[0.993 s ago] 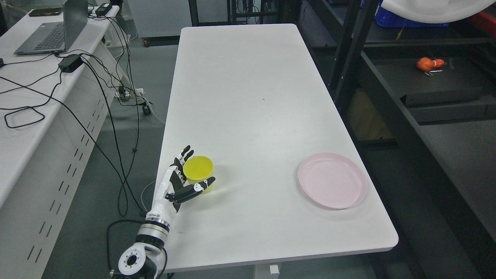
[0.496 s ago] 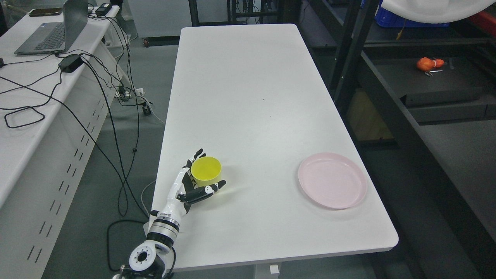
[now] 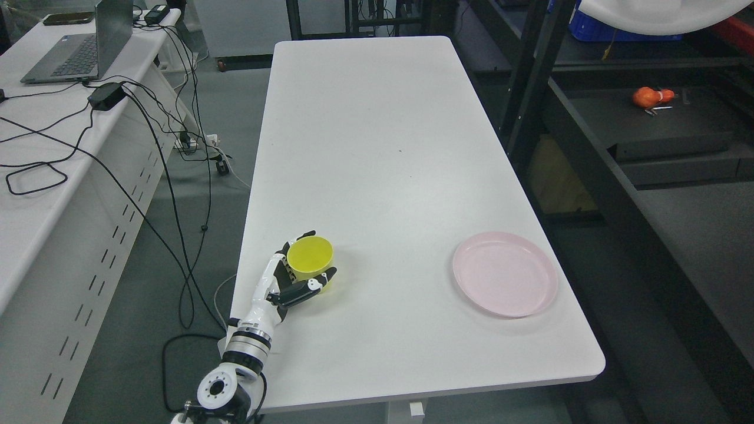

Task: Place yellow IKEA cup on middle right shelf
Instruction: 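Close the left hand around the yellow cup and lift it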

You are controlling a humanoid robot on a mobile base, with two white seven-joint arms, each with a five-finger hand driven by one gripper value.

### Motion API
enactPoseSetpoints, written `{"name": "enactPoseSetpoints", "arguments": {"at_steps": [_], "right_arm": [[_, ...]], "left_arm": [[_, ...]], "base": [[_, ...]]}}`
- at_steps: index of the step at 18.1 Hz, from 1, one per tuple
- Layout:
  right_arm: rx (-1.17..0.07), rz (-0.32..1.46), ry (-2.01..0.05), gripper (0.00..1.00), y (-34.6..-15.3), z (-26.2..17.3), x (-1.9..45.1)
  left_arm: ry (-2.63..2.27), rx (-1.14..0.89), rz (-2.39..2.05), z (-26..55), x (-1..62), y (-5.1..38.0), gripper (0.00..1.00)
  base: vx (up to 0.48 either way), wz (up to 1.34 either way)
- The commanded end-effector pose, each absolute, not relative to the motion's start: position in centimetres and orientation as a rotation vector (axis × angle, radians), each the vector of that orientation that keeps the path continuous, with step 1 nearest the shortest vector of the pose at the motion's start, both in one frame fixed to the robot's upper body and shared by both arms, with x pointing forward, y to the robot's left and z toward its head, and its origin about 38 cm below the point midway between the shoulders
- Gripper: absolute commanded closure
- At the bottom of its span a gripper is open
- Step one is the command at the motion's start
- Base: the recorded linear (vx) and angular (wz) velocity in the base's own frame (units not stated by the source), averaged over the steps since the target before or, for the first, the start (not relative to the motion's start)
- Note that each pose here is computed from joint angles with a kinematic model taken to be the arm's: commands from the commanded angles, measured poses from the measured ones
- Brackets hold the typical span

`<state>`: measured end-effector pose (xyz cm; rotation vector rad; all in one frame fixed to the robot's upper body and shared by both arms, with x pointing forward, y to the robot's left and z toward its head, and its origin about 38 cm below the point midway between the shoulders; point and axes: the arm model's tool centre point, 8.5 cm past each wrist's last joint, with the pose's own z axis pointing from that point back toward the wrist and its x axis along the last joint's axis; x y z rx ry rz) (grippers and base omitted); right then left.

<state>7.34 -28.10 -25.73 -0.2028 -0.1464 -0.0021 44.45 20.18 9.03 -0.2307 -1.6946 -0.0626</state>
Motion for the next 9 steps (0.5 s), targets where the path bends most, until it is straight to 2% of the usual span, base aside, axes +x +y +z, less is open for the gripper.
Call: {"name": "enactPoseSetpoints", "arguments": {"at_steps": [1,2,9], "right_arm": [[-0.216,-0.008,-0.132,0.01,-29.1,-25.7,6.4],[-0.216,-0.008,-0.132,0.01,-29.1,-25.7,6.4],[-0.216,-0.008,-0.132,0.01,-29.1,-25.7,6.4]], "left_arm": [[-1.729,-0.161,0.010,7.5,43.9,23.6,0.93],[-1.763,-0.154,0.020,7.9,43.8,24.0,1.00],[-2.041,-0.179,0.015,14.7,40.8,23.8,1.00]], "base": [[0.000,0.00],[0.014,0.00],[0.002,0.00]]}}
